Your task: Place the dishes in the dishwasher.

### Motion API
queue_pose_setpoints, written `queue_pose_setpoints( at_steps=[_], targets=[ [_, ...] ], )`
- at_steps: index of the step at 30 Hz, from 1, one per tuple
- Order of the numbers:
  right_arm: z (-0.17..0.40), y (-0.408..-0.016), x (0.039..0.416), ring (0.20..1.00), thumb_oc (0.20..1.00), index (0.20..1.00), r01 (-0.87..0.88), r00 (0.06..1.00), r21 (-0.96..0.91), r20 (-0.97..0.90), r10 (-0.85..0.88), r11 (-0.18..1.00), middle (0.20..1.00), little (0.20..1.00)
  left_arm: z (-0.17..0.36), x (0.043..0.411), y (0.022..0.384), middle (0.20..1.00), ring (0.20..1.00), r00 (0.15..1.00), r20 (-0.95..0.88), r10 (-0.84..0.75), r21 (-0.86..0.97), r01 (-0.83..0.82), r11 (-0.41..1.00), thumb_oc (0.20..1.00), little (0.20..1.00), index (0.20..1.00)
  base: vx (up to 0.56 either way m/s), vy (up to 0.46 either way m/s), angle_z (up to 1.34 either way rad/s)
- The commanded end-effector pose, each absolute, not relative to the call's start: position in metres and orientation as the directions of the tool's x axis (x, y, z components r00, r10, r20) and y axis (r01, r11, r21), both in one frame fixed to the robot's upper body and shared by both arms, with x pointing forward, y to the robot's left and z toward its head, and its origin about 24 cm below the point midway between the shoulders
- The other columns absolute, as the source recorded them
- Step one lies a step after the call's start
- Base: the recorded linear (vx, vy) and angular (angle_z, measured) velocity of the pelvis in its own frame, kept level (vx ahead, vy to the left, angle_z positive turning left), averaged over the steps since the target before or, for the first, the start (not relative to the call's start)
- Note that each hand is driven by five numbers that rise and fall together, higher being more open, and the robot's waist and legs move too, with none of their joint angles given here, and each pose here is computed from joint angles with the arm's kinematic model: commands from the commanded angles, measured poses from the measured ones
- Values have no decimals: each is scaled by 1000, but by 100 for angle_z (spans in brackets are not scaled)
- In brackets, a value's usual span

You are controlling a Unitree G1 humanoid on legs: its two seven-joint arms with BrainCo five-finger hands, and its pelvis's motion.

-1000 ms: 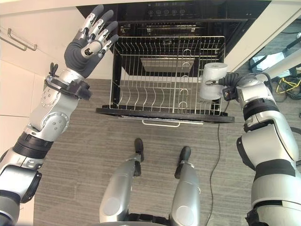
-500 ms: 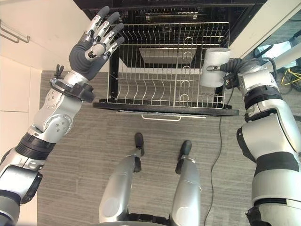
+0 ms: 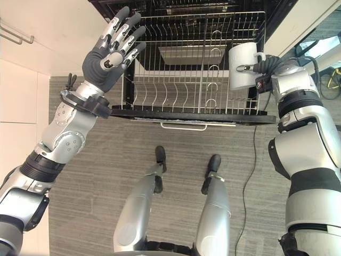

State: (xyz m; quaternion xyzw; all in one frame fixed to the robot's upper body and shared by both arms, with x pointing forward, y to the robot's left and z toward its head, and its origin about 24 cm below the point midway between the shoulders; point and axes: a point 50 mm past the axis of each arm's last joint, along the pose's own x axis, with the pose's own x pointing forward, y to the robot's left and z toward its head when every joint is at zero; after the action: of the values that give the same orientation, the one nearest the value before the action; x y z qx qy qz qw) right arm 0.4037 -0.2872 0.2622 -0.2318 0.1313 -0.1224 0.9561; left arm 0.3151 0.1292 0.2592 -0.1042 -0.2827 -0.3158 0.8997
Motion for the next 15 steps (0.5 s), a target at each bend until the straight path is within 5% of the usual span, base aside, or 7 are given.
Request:
queue_pose_setpoints(
  at_steps=[1,15],
  targets=[
    [270,-288,403,1000,1000,1000,189,934,-563,-151,-324,804,1000,1000,295,299,132,1000,1000,513,710,-483,30,663,748,1000,1000,1000,-70,15,0],
    [280,-283,390,1000,1000,1000,291,947,-455,12,-321,842,1000,1000,292,286,161,1000,1000,559,711,-426,31,581,813,1000,1000,1000,-34,-1,-3]
  ],
)
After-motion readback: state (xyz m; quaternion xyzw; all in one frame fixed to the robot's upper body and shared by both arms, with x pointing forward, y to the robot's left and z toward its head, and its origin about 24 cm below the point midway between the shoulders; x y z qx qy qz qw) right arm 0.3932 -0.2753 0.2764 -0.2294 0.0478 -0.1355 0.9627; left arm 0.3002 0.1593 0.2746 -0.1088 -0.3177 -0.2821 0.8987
